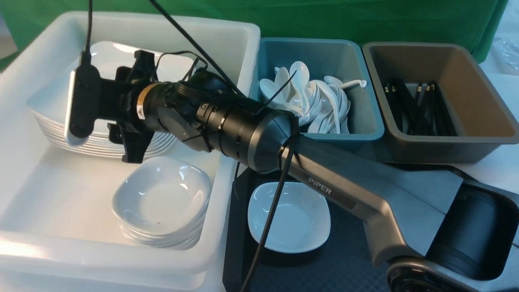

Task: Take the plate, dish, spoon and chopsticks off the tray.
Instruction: Use the right arm to put the plate into the large storage box on the left, then use the left arm to grab a small plate from the dinner plate

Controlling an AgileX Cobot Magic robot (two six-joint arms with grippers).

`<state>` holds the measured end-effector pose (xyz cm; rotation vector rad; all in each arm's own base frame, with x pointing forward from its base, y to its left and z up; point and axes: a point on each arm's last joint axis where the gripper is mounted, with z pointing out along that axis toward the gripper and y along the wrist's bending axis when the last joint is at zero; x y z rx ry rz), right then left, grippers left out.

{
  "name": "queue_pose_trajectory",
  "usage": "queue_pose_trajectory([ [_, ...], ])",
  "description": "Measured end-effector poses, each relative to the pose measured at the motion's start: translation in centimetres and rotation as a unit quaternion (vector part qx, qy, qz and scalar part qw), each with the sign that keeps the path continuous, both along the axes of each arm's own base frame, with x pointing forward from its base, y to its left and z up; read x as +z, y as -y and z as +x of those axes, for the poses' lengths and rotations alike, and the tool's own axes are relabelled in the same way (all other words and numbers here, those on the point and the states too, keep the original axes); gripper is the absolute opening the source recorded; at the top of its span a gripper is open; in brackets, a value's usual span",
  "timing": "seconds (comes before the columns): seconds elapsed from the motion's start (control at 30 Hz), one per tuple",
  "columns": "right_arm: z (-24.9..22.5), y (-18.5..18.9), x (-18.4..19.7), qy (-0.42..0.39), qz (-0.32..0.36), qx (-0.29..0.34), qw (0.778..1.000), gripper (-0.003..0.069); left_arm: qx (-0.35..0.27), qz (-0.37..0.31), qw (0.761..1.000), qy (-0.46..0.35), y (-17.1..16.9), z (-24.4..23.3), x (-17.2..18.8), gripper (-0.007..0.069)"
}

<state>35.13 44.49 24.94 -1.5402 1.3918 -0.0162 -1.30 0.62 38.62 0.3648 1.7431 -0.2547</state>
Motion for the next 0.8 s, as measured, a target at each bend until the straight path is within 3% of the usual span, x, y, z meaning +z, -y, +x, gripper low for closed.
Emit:
queue_pose_trajectory([
  [0.13, -1.2, 0.8, 1.6, -0.066, -0.005, -0.039, 0.997, 0.0526, -0.004, -0.001, 1.0, -0.002, 0.1, 0.0, 0.0, 0.0006],
  [0.23, -3.0, 1.9, 5.4, -0.088, 0.004, -0.055, 0.995, 0.051, -0.004, 0.01, 1.0, 0.005, 0.0, 0.0, 0.0, 0.0006],
  [0.3, -4.3, 3.4, 8.8, -0.098, 0.007, -0.065, 0.993, 0.0459, -0.003, 0.017, 1.0, 0.012, 0.0, 0.1, 0.1, 0.0006],
  [0.4, -6.6, 6.9, 13.5, -0.14, -0.013, -0.102, 0.985, 0.0291, -0.008, 0.044, 0.999, 0.003, 0.4, 1.1, 0.2, 0.0006],
  [0.57, -9.2, 12.0, 17.9, -0.196, -0.036, -0.16, 0.967, 0.006, -0.028, 0.091, 0.994, -0.05, 1.8, 4.2, 0.0, 0.0006],
  [0.8, -10.1, 18.1, 20.7, -0.233, 0.03, -0.246, 0.94, 0.0022, -0.097, 0.156, 0.972, -0.146, 5.2, 9.4, -1.5, 0.0006],
])
